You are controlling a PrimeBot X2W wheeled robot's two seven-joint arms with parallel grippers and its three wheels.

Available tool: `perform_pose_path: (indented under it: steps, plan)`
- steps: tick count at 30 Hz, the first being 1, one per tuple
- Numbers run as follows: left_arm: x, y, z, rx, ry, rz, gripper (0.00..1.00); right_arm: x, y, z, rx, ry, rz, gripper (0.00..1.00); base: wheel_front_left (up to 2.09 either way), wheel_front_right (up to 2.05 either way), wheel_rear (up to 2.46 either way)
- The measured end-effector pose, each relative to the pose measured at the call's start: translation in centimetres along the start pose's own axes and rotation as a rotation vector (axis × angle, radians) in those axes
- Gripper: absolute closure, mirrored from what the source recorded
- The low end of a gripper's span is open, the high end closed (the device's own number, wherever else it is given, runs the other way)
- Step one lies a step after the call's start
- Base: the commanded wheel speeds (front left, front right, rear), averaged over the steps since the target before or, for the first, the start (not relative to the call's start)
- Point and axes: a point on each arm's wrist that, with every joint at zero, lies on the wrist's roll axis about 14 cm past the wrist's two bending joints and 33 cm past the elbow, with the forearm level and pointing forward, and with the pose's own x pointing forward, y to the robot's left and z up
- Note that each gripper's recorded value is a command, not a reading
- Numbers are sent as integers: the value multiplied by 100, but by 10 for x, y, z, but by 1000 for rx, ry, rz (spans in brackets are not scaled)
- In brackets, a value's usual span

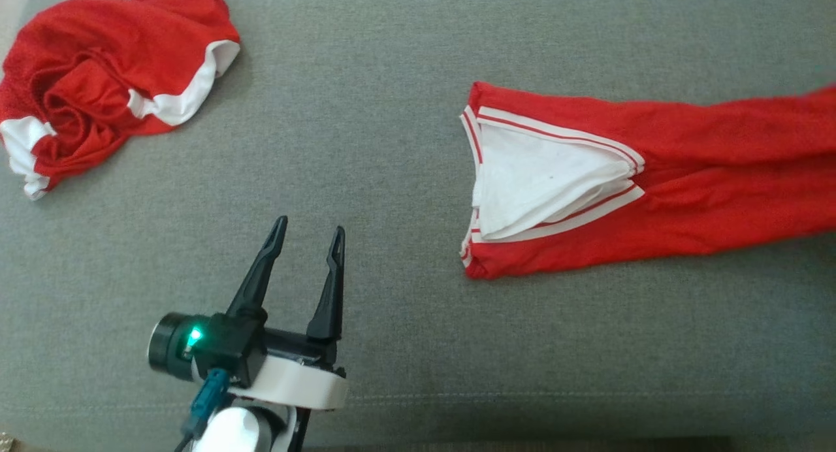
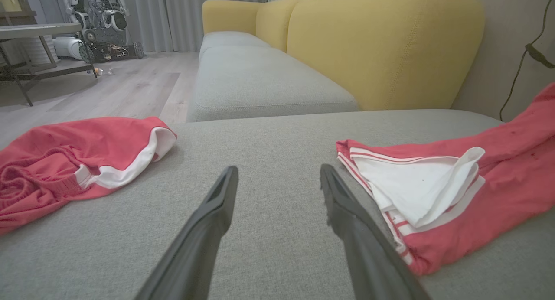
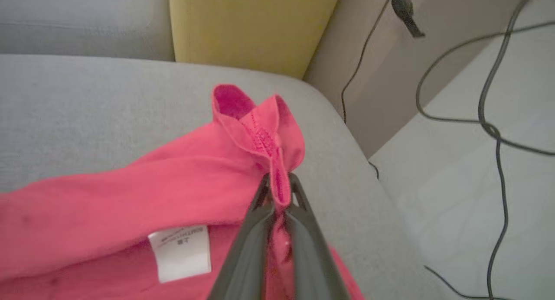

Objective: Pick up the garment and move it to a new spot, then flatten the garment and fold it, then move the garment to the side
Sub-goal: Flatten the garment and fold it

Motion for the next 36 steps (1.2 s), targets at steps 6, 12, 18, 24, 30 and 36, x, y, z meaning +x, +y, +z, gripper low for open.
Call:
perform_pose_path:
  steps: [6,12,18,24,30,36]
  plan:
    - [1,-4,-3,-14,9,-18,0,-13,36,31,-30,-75,76,100,0,0,0]
    - [-3,-3,-1,-7,4,-19,0,-42,84,68,2,-201,206,100,0,0,0]
    - [-10,4,7,12,-15,-3,0,-88,155,83,32,-269,411,100,0,0,0]
    - [-20,8,7,19,-7,9,0,-120,223,91,78,-284,599,100,0,0,0]
    - [-32,22,12,30,-17,66,0,-141,276,82,42,-265,747,100,0,0,0]
    - [-38,36,17,42,-30,113,0,-154,305,67,17,-231,837,100,0,0,0]
